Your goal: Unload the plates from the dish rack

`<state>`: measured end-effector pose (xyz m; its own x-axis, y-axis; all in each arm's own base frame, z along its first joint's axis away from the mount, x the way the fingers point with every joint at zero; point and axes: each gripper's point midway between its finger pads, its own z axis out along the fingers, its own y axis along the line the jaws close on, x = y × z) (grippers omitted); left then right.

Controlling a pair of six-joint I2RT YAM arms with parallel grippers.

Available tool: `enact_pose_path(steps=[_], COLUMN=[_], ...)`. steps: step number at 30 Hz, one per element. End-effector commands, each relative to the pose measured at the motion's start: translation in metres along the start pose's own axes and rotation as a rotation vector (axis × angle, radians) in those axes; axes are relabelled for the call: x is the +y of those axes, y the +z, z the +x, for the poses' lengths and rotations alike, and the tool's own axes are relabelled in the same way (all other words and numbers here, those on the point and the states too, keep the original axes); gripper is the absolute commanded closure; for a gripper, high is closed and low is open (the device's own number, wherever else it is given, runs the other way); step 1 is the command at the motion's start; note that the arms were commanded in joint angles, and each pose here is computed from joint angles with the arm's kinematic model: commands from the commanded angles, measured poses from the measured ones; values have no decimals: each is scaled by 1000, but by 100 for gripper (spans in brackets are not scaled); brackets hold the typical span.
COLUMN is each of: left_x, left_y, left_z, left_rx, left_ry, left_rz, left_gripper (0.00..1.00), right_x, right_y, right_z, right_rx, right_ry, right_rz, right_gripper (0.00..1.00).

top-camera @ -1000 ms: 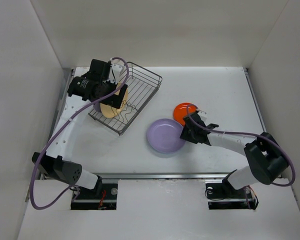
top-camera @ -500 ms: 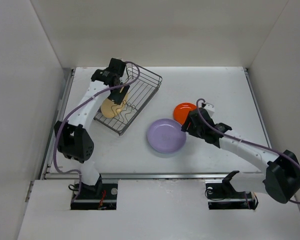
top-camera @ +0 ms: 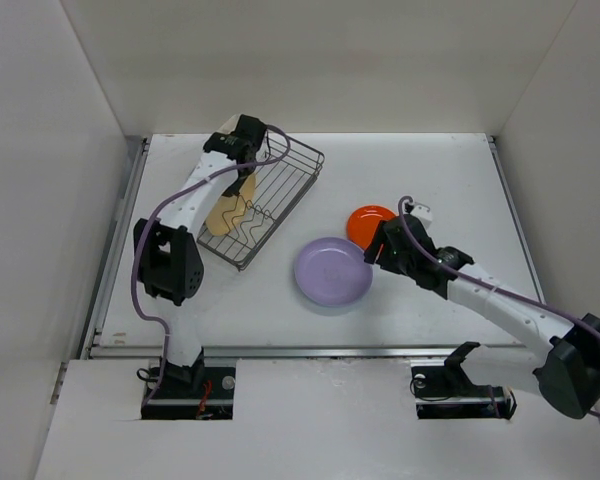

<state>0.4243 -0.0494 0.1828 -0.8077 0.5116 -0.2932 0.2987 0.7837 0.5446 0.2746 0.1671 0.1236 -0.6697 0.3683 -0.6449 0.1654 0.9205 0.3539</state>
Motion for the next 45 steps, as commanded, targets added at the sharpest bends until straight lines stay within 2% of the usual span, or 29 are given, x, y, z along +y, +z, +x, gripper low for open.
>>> enact_pose_path(steps=[1, 5, 6, 7, 11, 16, 19, 20, 23, 24, 26, 27, 31, 35, 38, 43, 45], left_x=[39, 50, 52, 52, 63, 82, 78, 68, 41, 15, -14, -38, -109, -163, -197, -232, -243], left_y=[-32, -56, -65, -66, -89, -138, -168, -181, -198, -206, -216, -218, -213, -201, -186, -159, -147], left_z=[-9, -8, -9, -6, -3, -9, -11, -12, -2, -4, 8, 10, 30, 42, 43, 21, 23], left_rx=[-63, -111, -137, -136, -175, -297, -386, -430, -443, -464, -439, -416, -270, -132, -40, -33, 17], left_ry=[-78, -117, -129, -129, -160, -209, -203, -189, -144, -104, -38, 14, 178, 302, 339, 333, 334], left_rz=[-113, -103, -92, -91, -90, -94, -27, 50, 231, 367, 516, 626, 843, 966, 1056, 1125, 1141], left_gripper=[92, 89, 96, 100, 100, 100, 100, 100, 100, 100, 100, 100, 100, 100, 100, 96, 93], right_x=[24, 27, 28, 28, 33, 40, 47, 51, 61, 65, 69, 66, 22, -13, -28, -36, -38], right_y=[-17, -24, -26, -26, -33, -51, -61, -62, -72, -76, -87, -89, -115, -142, -163, -179, -181], right_z=[-16, -23, -25, -25, -26, -35, -40, -40, -39, -39, -42, -42, -66, -86, -93, -86, -83], right_rx=[-29, -33, -39, -39, -44, -70, -83, -82, -88, -91, -110, -111, -203, -297, -360, -376, -367], right_ry=[-4, -21, -18, -18, -17, -77, -106, -113, -126, -123, -126, -110, 27, 116, 168, 231, 237], right_rz=[-77, -80, -87, -87, -115, -188, -236, -256, -340, -373, -423, -414, -224, -101, -116, -190, -197], right_gripper=[30, 30, 30, 30, 30, 30, 29, 29, 29, 27, 27, 27, 24, 24, 24, 24, 24])
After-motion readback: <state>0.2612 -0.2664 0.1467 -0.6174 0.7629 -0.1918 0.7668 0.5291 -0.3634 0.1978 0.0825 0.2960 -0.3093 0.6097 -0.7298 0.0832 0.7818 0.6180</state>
